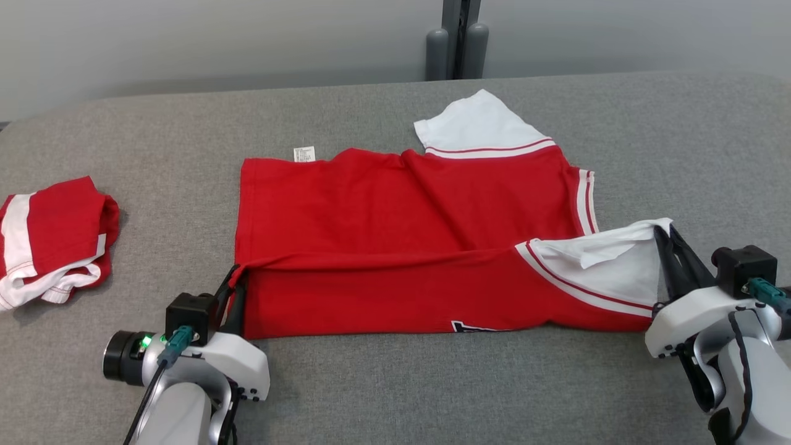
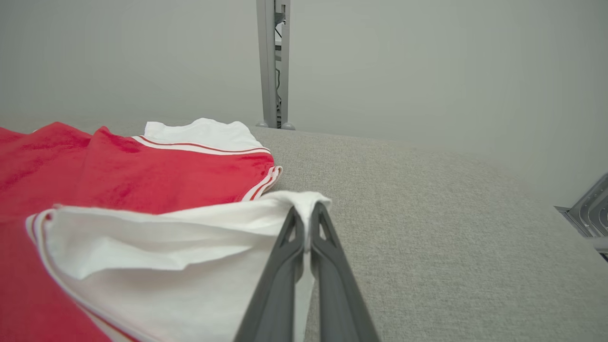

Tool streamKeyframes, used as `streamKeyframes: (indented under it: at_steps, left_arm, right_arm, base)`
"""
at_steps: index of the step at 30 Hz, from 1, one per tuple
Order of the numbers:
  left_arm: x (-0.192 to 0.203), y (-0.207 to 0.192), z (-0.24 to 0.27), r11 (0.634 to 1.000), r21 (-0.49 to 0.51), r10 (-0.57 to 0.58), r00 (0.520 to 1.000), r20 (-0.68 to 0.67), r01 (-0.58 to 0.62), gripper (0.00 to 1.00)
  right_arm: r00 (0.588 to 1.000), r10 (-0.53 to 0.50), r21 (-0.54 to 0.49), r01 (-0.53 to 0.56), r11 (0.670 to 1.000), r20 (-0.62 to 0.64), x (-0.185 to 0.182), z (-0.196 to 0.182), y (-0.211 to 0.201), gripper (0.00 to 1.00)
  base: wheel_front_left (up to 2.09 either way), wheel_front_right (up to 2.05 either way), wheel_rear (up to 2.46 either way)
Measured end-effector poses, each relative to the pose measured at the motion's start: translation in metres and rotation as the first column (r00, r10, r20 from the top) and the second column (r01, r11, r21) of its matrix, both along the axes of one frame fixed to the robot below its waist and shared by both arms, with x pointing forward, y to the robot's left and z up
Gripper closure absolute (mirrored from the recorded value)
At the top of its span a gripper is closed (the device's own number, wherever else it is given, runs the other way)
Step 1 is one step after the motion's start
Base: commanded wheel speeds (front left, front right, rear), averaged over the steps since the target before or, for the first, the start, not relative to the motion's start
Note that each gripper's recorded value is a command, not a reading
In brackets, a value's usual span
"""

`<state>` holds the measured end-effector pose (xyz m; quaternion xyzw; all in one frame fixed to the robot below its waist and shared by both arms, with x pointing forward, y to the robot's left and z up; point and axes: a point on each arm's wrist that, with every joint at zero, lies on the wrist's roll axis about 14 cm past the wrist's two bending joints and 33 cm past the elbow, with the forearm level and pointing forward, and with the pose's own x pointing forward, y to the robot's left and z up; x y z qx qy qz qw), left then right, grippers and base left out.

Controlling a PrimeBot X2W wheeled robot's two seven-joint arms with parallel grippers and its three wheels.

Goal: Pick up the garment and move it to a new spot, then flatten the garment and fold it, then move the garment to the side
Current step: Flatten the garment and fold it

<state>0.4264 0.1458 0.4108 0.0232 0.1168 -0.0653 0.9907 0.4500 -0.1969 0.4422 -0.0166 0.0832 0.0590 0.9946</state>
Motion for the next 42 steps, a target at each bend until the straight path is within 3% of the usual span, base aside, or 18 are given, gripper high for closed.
streamKeyframes:
  at_steps: [6, 7, 8, 9, 16, 29, 37, 38, 39, 40, 42]
  left_arm:
    - [0.009, 0.001, -0.009, 1.000, 0.005, 0.006, 1.000, -0.024, -0.006, 1.00]
    - [0.010, 0.002, -0.010, 1.000, 0.003, 0.013, 1.000, -0.025, -0.013, 0.71]
    - [0.012, 0.004, -0.009, 1.000, 0.002, 0.023, 0.999, -0.024, -0.023, 0.19]
    - [0.013, 0.005, -0.009, 0.999, 0.001, 0.034, 0.999, -0.023, -0.034, 0.00]
    - [0.003, 0.013, -0.015, 0.996, -0.021, 0.090, 0.995, -0.040, -0.091, 0.00]
    - [-0.033, -0.004, -0.039, 0.993, -0.080, 0.082, 0.989, -0.123, -0.093, 0.00]
    - [-0.031, -0.006, -0.042, 0.993, -0.078, 0.082, 0.988, -0.129, -0.092, 0.00]
    - [-0.031, -0.005, -0.042, 0.992, -0.078, 0.084, 0.988, -0.131, -0.095, 0.00]
    - [-0.031, -0.004, -0.043, 0.992, -0.077, 0.087, 0.987, -0.132, -0.098, 0.00]
    - [-0.030, -0.003, -0.043, 0.992, -0.078, 0.090, 0.987, -0.133, -0.101, 0.00]
    - [-0.029, 0.000, -0.043, 0.991, -0.078, 0.102, 0.986, -0.133, -0.113, 0.00]
  right_arm:
    - [1.000, 0.012, -0.009, -0.012, 1.000, -0.021, 0.012, -0.008, 0.006, 1.00]
    - [1.000, 0.003, -0.004, -0.003, 1.000, -0.021, 0.013, -0.009, 0.005, 1.00]
    - [1.000, -0.003, 0.001, 0.003, 1.000, -0.020, 0.014, -0.008, 0.004, 0.59]
    - [1.000, -0.007, 0.005, 0.007, 1.000, -0.009, 0.017, -0.005, 0.004, 0.00]
    - [0.998, -0.035, 0.025, 0.034, 0.999, 0.044, 0.018, 0.008, 0.002, 0.00]
    - [0.985, -0.090, 0.079, 0.102, 0.992, -0.146, -0.049, -0.056, -0.003, 0.00]
    - [0.972, -0.062, 0.110, 0.089, 0.990, -0.228, -0.052, -0.079, 0.012, 0.00]
    - [0.971, -0.058, 0.112, 0.086, 0.990, -0.233, -0.050, -0.080, 0.013, 0.22]
    - [0.970, -0.052, 0.113, 0.081, 0.990, -0.239, -0.050, -0.082, 0.015, 0.50]
    - [0.969, -0.042, 0.114, 0.072, 0.991, -0.243, -0.049, -0.083, 0.018, 0.58]
    - [0.967, -0.025, 0.117, 0.056, 0.992, -0.252, -0.047, -0.086, 0.022, 0.95]
  base:
    - [0.00, 0.00, 0.00]
    - [0.00, 0.00, 0.00]
    - [0.00, 0.00, 0.00]
    - [0.00, 0.00, 0.00]
    - [0.00, 0.00, 0.00]
    - [0.00, 0.00, 0.00]
    - [0.00, 0.00, 0.00]
    - [0.00, 0.00, 0.00]
    - [0.00, 0.00, 0.00]
    - [0.00, 0.00, 0.00]
    - [0.00, 0.00, 0.00]
